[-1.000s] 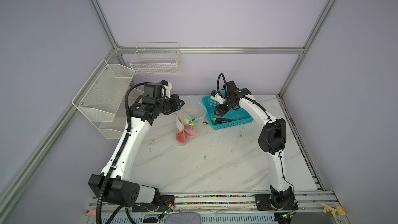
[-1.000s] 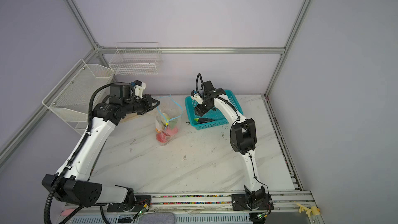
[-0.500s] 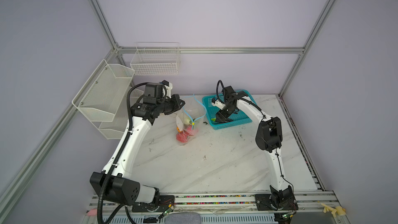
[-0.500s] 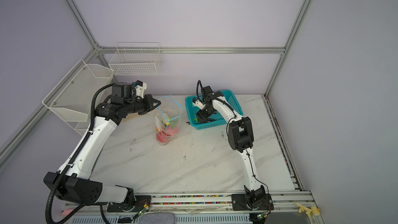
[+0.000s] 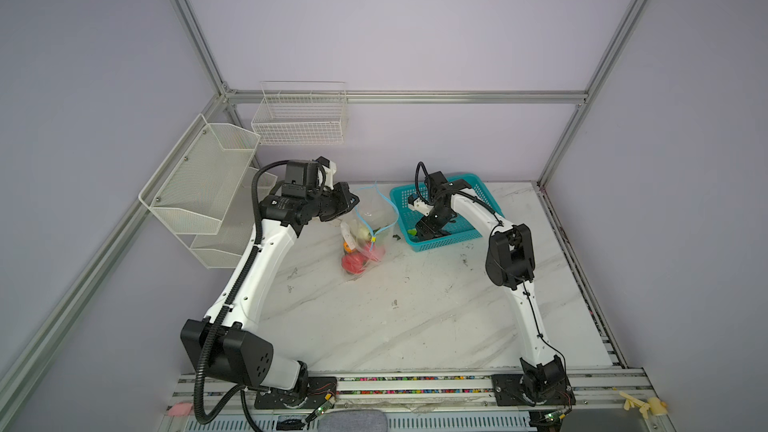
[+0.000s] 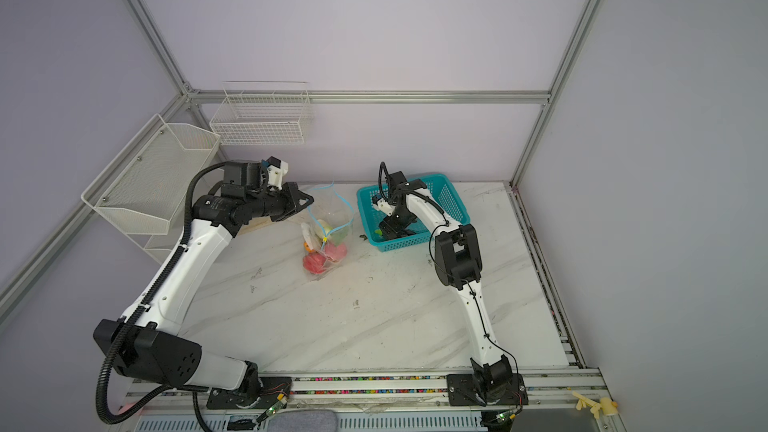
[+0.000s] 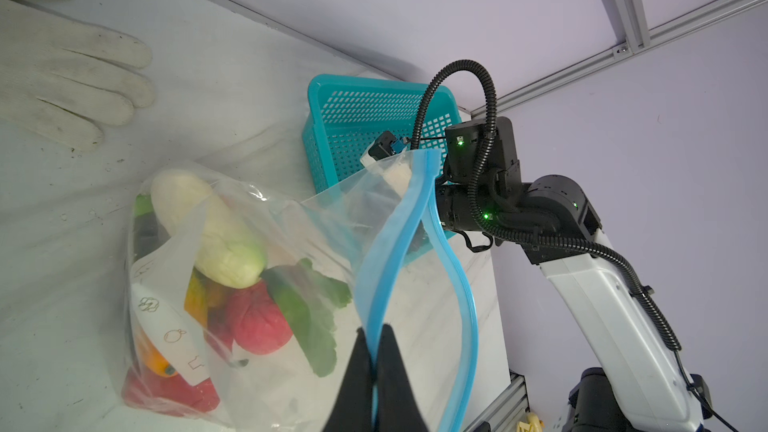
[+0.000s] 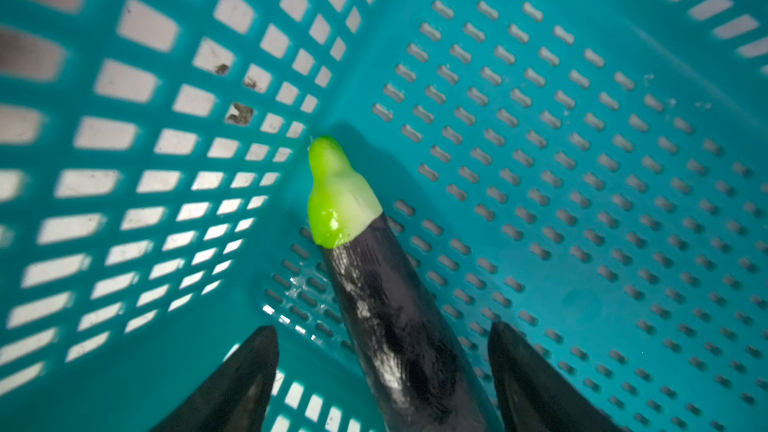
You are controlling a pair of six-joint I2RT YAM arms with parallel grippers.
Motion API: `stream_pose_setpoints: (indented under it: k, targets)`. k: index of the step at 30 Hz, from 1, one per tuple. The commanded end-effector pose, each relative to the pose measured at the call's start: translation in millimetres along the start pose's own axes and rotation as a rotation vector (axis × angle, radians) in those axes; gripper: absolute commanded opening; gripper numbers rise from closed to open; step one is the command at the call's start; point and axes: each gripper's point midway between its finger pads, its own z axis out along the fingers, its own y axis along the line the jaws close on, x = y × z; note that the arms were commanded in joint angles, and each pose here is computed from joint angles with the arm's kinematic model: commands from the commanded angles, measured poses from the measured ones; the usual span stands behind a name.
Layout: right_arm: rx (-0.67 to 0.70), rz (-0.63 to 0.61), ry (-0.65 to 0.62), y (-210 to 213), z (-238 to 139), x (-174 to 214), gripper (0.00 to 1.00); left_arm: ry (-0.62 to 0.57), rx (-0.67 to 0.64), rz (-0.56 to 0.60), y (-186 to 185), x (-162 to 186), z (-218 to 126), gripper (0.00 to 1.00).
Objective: Place the food in the zip-top bag and seal the zipper
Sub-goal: 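Lower the right gripper and close it on the purple eggplant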
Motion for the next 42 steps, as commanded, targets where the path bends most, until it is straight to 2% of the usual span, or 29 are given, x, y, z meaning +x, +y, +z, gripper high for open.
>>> stream_pose_setpoints:
  k: [1, 7, 22, 31, 42]
  targets:
    - [0.02, -0.007, 0.053, -4.7, 9.3, 9.7, 0.82, -0.017, 0.032, 0.02, -4.9, -2.7, -1.8, 0.0]
    - [0.05, 0.002, 0.059, -11.9, 16.5, 8.7, 0.79, -0.023, 0.035, 0.024, -6.5, -4.4, -3.3, 0.0]
    - [0.088, 0.02, 0.047, -21.7, 23.0, 1.3, 0.59, -0.027, 0.033, 0.023, -6.2, -4.0, -5.0, 0.0]
    - [0.119, 0.032, 0.07, -29.6, 32.3, 5.6, 0.53, -0.026, 0.032, 0.022, -5.4, -3.2, -5.0, 0.0]
    - [0.138, 0.035, 0.016, -33.4, 21.4, -9.1, 0.48, -0.026, 0.03, 0.023, -5.1, -3.6, -4.7, 0.0]
